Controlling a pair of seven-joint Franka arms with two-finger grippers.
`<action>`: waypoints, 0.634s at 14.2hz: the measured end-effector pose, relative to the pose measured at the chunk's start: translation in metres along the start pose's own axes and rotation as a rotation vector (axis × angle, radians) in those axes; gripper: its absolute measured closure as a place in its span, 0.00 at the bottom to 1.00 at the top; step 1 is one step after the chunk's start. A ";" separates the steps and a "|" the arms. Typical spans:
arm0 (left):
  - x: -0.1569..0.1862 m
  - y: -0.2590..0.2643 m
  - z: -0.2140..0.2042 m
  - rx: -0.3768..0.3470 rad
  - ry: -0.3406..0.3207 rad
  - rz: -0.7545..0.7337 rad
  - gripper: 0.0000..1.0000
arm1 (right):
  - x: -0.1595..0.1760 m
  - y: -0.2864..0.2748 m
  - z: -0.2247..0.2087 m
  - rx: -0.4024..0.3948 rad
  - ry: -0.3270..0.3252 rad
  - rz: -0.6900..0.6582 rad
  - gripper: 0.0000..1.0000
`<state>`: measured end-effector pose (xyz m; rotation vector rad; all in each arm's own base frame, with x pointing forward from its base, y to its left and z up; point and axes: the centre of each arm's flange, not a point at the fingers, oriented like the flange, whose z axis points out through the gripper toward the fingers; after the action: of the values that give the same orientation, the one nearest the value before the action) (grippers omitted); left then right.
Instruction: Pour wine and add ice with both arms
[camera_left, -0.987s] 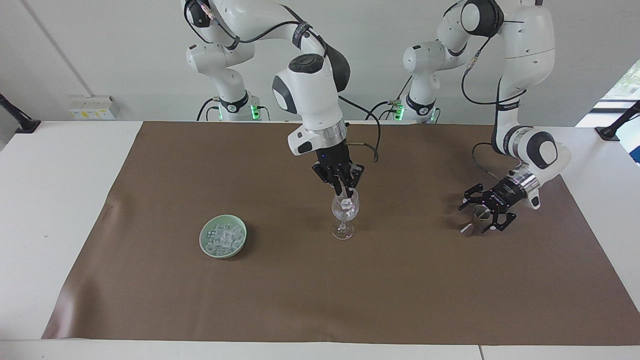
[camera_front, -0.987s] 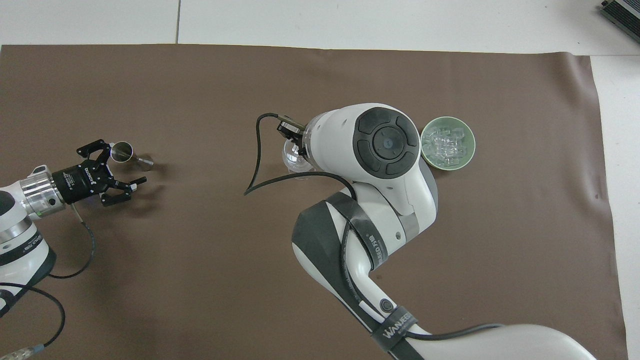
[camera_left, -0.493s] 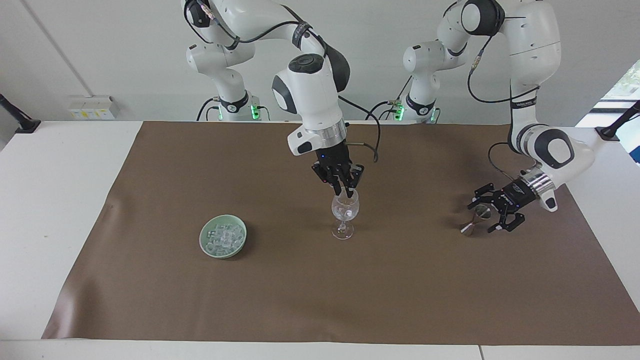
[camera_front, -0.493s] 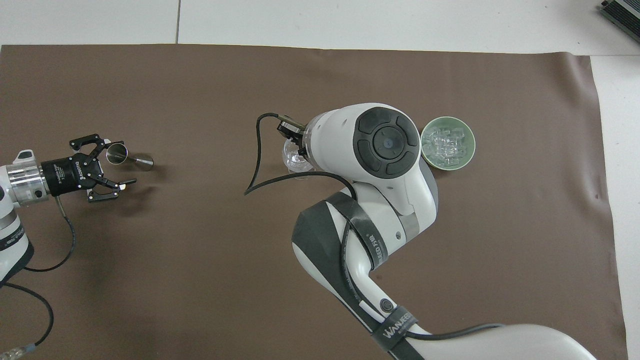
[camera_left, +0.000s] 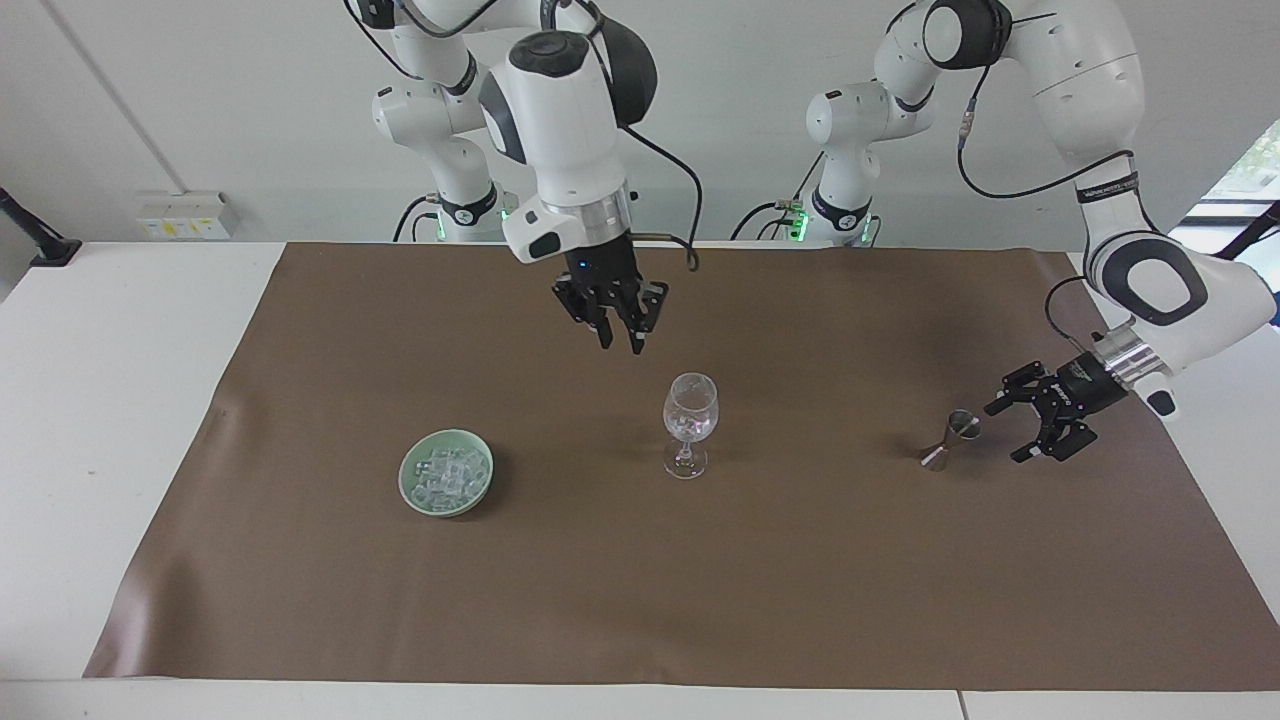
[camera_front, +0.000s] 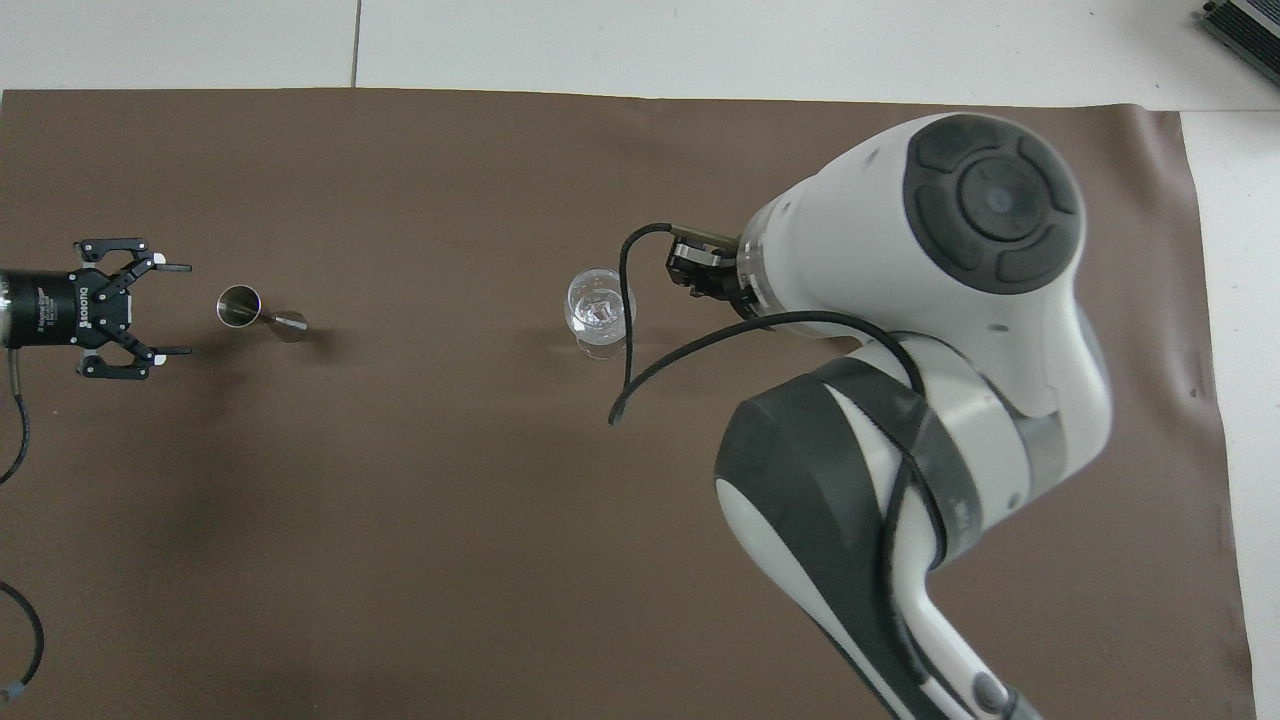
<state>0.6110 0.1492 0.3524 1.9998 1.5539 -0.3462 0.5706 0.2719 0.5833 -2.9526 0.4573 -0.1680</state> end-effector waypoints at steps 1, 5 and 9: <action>-0.009 0.010 -0.010 0.013 0.029 0.056 0.00 | 0.005 0.024 -0.019 -0.027 -0.018 -0.039 0.48; -0.059 0.051 -0.043 0.062 0.138 0.291 0.00 | 0.019 0.136 -0.081 -0.106 -0.110 -0.176 0.33; -0.118 0.073 -0.068 0.104 0.197 0.515 0.00 | 0.013 0.228 -0.095 -0.124 -0.156 -0.258 0.26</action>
<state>0.6362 0.0836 0.4896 2.4811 1.0824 -0.0234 0.5036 0.0404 0.6401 -3.1049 0.0665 0.0658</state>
